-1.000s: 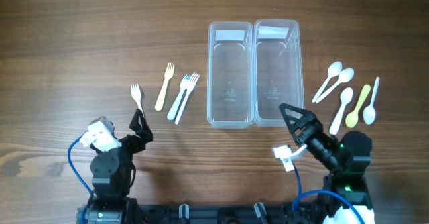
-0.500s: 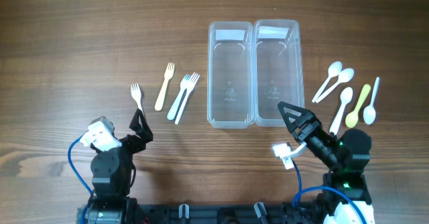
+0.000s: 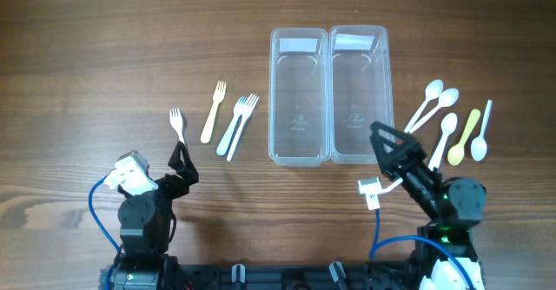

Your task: Pack container

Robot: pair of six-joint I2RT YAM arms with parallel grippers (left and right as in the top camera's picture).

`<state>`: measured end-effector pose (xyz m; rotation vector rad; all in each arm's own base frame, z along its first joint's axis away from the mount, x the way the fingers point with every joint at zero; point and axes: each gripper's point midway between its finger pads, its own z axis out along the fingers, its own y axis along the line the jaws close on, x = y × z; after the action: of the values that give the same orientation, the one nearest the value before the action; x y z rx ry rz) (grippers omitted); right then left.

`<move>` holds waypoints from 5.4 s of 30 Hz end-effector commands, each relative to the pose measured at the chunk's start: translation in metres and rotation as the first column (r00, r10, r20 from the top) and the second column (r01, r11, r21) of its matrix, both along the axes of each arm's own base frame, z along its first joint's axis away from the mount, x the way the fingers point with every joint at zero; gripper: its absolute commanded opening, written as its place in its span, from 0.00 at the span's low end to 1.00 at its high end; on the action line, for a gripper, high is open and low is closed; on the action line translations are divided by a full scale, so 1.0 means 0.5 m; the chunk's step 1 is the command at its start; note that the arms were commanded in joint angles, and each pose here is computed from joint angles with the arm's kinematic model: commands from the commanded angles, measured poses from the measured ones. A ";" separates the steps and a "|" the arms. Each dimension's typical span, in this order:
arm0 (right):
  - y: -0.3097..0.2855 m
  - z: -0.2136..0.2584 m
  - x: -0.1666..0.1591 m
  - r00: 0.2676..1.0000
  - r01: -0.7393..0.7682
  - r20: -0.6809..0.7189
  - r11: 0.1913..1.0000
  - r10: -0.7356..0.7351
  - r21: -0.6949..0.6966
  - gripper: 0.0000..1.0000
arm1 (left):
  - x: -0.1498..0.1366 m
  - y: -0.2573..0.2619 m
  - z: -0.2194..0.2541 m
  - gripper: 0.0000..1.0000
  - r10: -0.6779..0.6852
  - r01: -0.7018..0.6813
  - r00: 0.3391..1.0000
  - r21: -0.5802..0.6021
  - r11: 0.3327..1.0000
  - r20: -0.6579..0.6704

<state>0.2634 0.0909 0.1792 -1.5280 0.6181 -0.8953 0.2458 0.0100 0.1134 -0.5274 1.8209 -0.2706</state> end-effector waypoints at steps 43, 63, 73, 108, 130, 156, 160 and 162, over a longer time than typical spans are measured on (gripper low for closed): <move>-0.033 -0.231 -0.031 0.900 0.051 -0.420 0.987 -0.113 -0.155 1.00 | 0.000 -0.002 -0.006 1.00 -0.007 0.007 1.000 -0.010 1.000 -0.006; -0.031 -0.256 -0.033 0.925 -0.030 -0.372 0.958 -0.081 -0.285 1.00 | 0.000 -0.002 -0.016 1.00 -0.007 0.007 1.000 -0.009 1.000 -0.029; -0.031 -0.259 -0.035 0.922 -0.032 -0.379 0.958 -0.082 -0.284 1.00 | 0.000 -0.002 -0.016 1.00 -0.007 0.007 1.000 -0.009 1.000 -0.029; -0.018 -0.039 0.030 0.913 0.182 -0.405 0.849 0.040 0.495 1.00 | 0.000 -0.002 -0.016 1.00 -0.007 0.007 1.000 -0.009 1.000 -0.029; -0.055 -0.067 0.047 0.662 0.634 -0.654 0.193 0.365 0.749 1.00 | 0.000 -0.002 -0.016 1.00 -0.007 0.007 1.000 -0.009 1.000 -0.029; -0.048 0.024 0.068 0.295 0.926 -0.817 0.064 0.495 0.373 1.00 | 0.000 -0.002 -0.016 1.00 -0.007 0.007 1.000 -0.009 1.000 -0.029; -0.012 0.046 0.054 0.236 0.932 -0.751 0.074 0.616 0.354 1.00 | 0.000 -0.002 -0.016 1.00 -0.007 0.007 1.000 -0.009 1.000 -0.029; -0.012 0.046 0.054 0.224 0.947 -0.727 0.030 0.649 0.319 1.00 | 0.000 -0.002 -0.016 1.00 -0.007 0.006 1.000 -0.009 1.000 -0.029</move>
<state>0.2946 0.0734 0.1918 -0.1989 2.0725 0.5934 0.2458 0.0100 0.1079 -0.5320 1.8446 -0.2642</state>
